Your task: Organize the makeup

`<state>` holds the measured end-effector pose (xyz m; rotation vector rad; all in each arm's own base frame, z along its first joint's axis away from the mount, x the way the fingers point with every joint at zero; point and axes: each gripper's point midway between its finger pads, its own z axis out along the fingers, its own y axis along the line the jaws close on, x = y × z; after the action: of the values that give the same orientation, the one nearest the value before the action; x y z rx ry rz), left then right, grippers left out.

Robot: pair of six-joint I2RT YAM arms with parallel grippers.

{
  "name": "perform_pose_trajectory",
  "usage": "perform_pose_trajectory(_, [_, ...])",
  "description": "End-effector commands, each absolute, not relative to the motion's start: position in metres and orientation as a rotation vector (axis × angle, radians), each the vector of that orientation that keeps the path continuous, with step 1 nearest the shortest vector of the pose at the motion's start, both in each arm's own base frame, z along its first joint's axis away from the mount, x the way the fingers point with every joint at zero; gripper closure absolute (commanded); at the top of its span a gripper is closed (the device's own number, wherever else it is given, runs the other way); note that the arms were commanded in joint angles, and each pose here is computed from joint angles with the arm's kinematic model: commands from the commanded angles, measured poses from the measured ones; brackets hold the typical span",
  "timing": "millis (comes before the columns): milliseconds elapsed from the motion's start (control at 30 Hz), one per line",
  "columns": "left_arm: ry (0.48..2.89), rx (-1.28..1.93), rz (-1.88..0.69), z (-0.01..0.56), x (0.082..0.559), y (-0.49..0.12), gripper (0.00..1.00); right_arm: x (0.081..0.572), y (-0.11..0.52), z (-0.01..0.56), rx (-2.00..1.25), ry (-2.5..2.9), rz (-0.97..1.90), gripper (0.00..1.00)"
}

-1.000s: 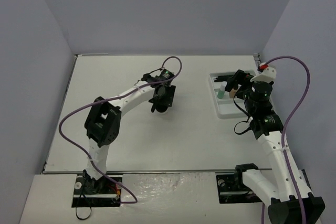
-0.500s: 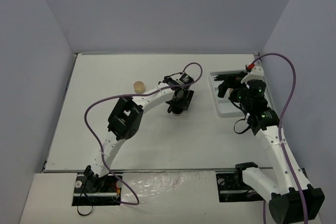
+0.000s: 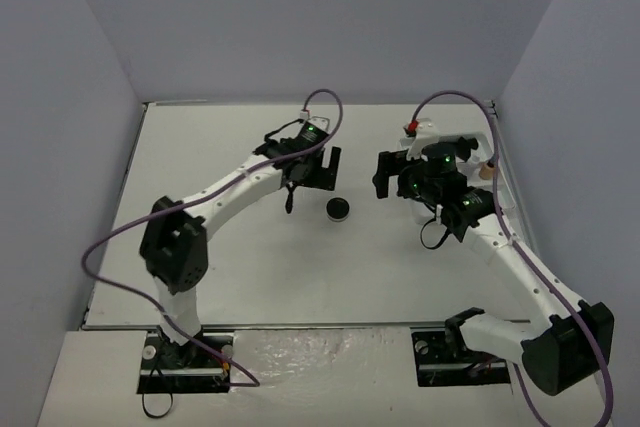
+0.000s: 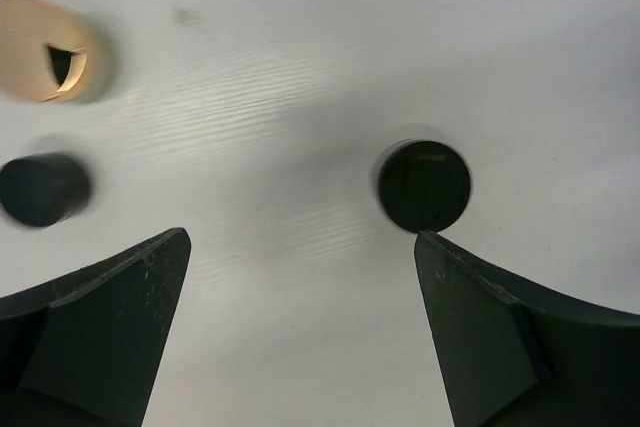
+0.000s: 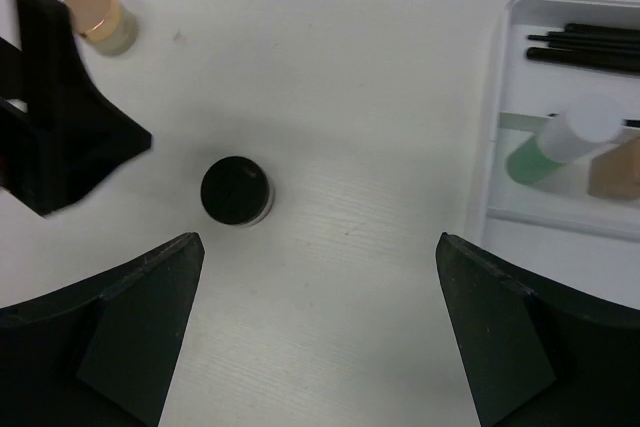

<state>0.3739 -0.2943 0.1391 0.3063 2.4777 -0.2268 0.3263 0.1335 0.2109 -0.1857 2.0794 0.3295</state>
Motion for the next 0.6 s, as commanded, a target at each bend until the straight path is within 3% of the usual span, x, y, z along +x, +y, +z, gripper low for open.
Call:
perform_pose_trajectory(0, [2.219,0.023,-0.208,0.234,0.388,-0.209,0.06,0.337,0.181,0.207,-0.367,2.052,0.347,0.00])
perform_pose_trajectory(167, [2.133,-0.104,-0.057,0.259,0.352,-0.112,0.03,0.339,0.219,0.159,-0.493,2.155,0.325,0.00])
perform_pose_trajectory(333, [2.131,-0.197,0.103,0.246,0.303,-0.039,0.03,0.352,0.241,0.133,-0.533,2.181,0.311,0.00])
perform_pose_trajectory(567, [2.081,-0.305,0.259,0.235,0.251,0.018,0.03,0.371,0.258,0.095,-0.552,2.253,0.259,0.02])
